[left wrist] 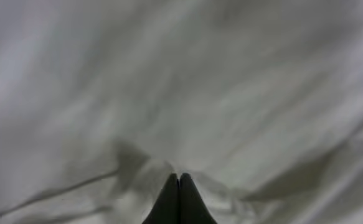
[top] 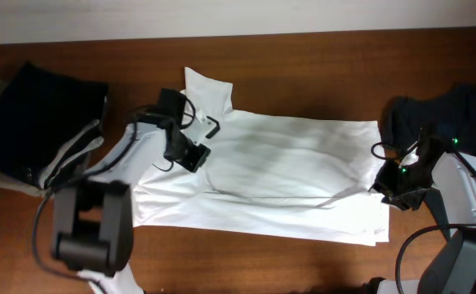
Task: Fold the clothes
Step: 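Pull the left shoulder up-left with the left gripper, hold right corner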
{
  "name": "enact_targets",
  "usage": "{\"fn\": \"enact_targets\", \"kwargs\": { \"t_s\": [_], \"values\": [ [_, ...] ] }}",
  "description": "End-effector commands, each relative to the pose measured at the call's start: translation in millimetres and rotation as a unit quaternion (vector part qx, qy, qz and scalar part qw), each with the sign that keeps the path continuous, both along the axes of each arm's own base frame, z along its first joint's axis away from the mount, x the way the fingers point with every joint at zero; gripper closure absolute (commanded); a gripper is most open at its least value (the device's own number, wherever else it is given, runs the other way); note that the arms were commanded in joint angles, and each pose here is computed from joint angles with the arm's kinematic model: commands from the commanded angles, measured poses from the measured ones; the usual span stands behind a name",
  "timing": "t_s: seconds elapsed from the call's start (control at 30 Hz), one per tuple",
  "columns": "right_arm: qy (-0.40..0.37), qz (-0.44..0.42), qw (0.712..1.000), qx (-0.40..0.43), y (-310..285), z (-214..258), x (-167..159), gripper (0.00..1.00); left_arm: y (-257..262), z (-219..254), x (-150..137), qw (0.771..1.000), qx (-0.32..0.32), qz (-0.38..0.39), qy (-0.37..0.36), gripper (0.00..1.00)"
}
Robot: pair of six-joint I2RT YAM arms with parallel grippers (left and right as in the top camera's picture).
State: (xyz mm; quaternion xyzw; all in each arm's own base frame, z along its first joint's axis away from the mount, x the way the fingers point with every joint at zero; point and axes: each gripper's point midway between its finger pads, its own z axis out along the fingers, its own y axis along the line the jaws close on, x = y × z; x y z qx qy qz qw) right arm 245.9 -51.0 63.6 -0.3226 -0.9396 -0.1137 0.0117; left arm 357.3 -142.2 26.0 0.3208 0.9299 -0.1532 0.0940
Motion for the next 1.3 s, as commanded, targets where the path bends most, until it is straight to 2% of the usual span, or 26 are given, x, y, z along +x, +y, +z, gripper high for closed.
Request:
{"fn": "enact_targets", "kwargs": {
  "t_s": [0.0,0.1,0.17,0.3,0.33,0.37,0.43,0.57,0.67,0.7,0.77,0.8,0.87,0.93,1.07,1.2,1.23,1.27],
  "values": [
    [-0.010,0.003,1.000,-0.001,-1,4,5,0.59,9,-26,-3,0.999,0.035,-0.005,0.016,1.00],
    [-0.013,0.003,1.000,-0.002,-2,4,6,0.59,3,-21,14,1.000,0.023,-0.006,-0.019,0.99],
    [-0.011,0.003,1.000,-0.001,-1,4,5,0.59,4,-7,27,0.999,0.027,0.014,-0.027,0.79],
    [-0.010,0.003,1.000,-0.001,-1,4,5,0.59,27,43,63,0.992,0.077,0.077,-0.057,0.59],
    [-0.010,0.003,1.000,-0.001,-1,4,5,0.59,42,50,70,0.988,0.101,0.090,-0.068,0.51],
    [-0.010,0.003,1.000,-0.001,-1,4,5,0.58,56,49,73,0.984,0.123,0.103,-0.071,0.47],
    [-0.010,0.003,1.000,-0.001,-1,4,5,0.58,77,40,66,0.982,0.140,0.120,-0.049,0.45],
    [-0.012,0.003,1.000,-0.001,-1,4,6,0.58,111,5,48,0.976,0.133,0.167,0.031,0.45],
    [-0.012,0.003,1.000,-0.001,-1,4,6,0.58,110,-16,53,0.979,0.100,0.169,0.048,0.46],
    [-0.012,0.003,1.000,-0.001,-1,4,6,0.57,109,-23,52,0.981,0.100,0.160,0.052,0.53],
    [-0.012,0.003,1.000,-0.001,-1,4,6,0.57,107,-36,48,0.981,0.100,0.152,0.070,0.71],
    [-0.012,0.003,1.000,-0.001,-1,4,6,0.58,107,-39,46,0.981,0.100,0.152,0.074,0.76],
    [-0.011,0.003,1.000,-0.002,-2,4,6,0.57,107,-37,44,0.980,0.101,0.151,0.078,0.93],
    [-0.011,0.003,1.000,-0.002,-2,4,6,0.57,107,-31,44,0.980,0.103,0.151,0.082,0.99],
    [-0.011,0.003,1.000,-0.002,-2,4,6,0.57,109,-9,49,0.979,0.107,0.151,0.086,0.99],
    [-0.011,0.003,1.000,-0.002,-2,4,6,0.57,119,10,54,0.975,0.138,0.154,0.081,1.00],
    [-0.011,0.003,1.000,-0.002,-2,4,6,0.57,119,11,54,0.975,0.138,0.154,0.080,0.98],
    [-0.011,0.003,1.000,-0.002,-2,4,6,0.57,119,11,54,0.975,0.139,0.153,0.081,0.90]
  ]
}}
